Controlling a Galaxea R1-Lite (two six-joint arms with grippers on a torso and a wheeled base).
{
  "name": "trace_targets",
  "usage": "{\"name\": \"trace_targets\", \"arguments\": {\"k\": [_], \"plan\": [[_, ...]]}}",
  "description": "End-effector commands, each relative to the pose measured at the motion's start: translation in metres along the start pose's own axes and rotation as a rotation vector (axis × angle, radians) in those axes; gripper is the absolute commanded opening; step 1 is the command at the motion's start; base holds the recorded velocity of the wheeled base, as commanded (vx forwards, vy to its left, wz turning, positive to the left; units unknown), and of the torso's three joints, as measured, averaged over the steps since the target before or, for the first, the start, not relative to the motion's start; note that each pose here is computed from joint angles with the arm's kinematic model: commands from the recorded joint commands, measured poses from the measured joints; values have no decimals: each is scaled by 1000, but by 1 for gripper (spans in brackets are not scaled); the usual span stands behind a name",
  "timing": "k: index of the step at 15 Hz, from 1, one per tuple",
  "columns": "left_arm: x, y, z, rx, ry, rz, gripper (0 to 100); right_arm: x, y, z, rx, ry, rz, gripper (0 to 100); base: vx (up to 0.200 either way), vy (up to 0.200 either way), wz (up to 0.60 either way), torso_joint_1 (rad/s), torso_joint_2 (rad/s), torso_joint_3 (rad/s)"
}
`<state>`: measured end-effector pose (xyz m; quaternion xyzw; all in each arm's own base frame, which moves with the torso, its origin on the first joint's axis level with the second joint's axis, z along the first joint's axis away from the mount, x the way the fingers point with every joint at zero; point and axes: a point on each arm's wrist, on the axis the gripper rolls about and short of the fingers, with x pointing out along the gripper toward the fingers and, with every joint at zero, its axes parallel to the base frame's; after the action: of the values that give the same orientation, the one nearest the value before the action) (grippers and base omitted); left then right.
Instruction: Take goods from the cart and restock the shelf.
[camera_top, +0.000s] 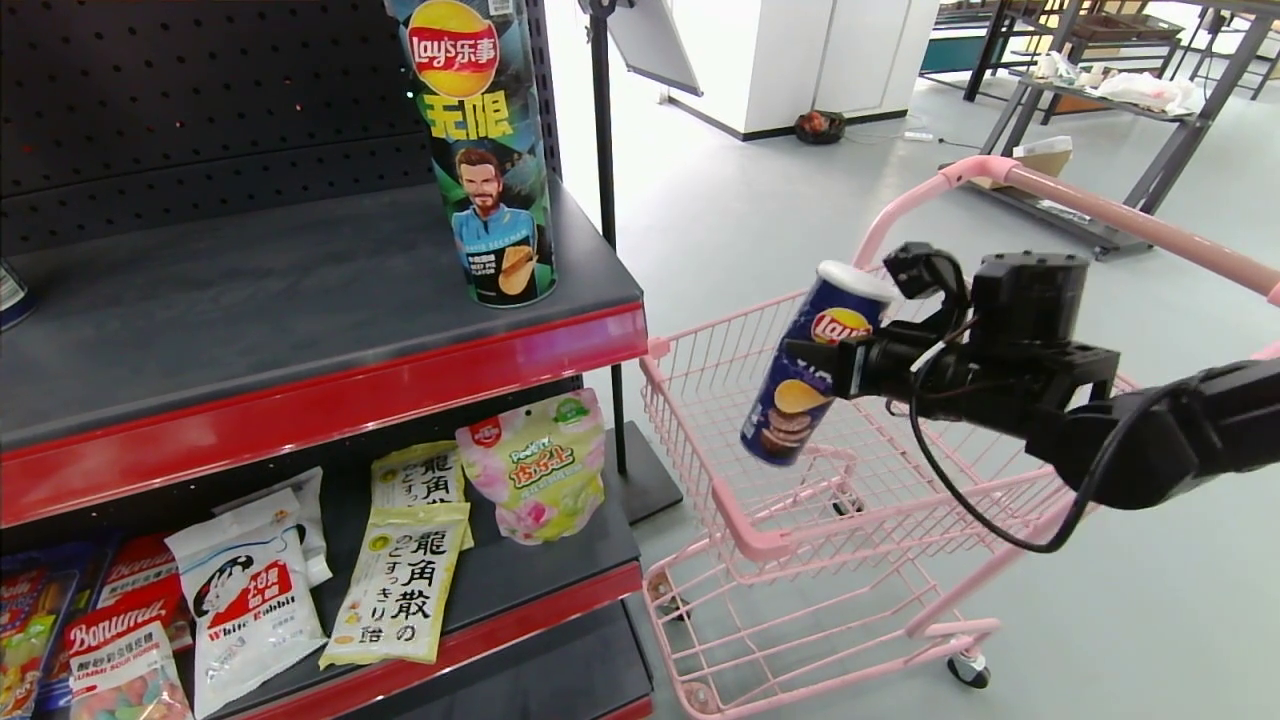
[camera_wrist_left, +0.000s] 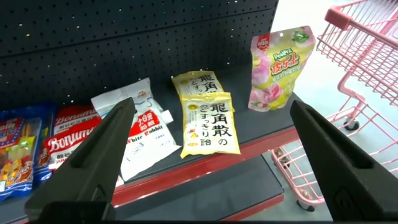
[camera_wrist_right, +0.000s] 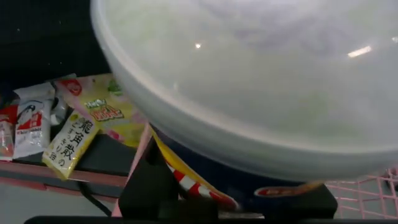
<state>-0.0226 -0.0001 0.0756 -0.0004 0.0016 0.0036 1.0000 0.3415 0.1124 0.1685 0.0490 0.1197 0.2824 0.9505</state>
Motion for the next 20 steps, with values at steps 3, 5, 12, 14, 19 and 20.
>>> {"name": "trace_targets", "arguments": {"k": [3,5,12,14,19,20], "plan": [[0,0,0,-1,0,0,100,-106,39,81,-85,-139,-12,0,0,0,0,0,0,0],[0,0,0,-1,0,2,100,-174,55,75,-110,-72,-176,0,0,0,0,0,0,0],[0,0,0,-1,0,-3,100,-289,88,16,-98,-4,-58,0,0,0,0,0,0,0],[0,0,0,-1,0,-3,100,-272,83,20,-89,43,-51,0,0,0,0,0,0,0],[0,0,0,1,0,-4,100,-235,84,30,-80,78,117,0,0,0,0,0,0,0],[0,0,0,-1,0,-4,100,-229,86,28,-107,100,136,0,0,0,0,0,0,0]]}}
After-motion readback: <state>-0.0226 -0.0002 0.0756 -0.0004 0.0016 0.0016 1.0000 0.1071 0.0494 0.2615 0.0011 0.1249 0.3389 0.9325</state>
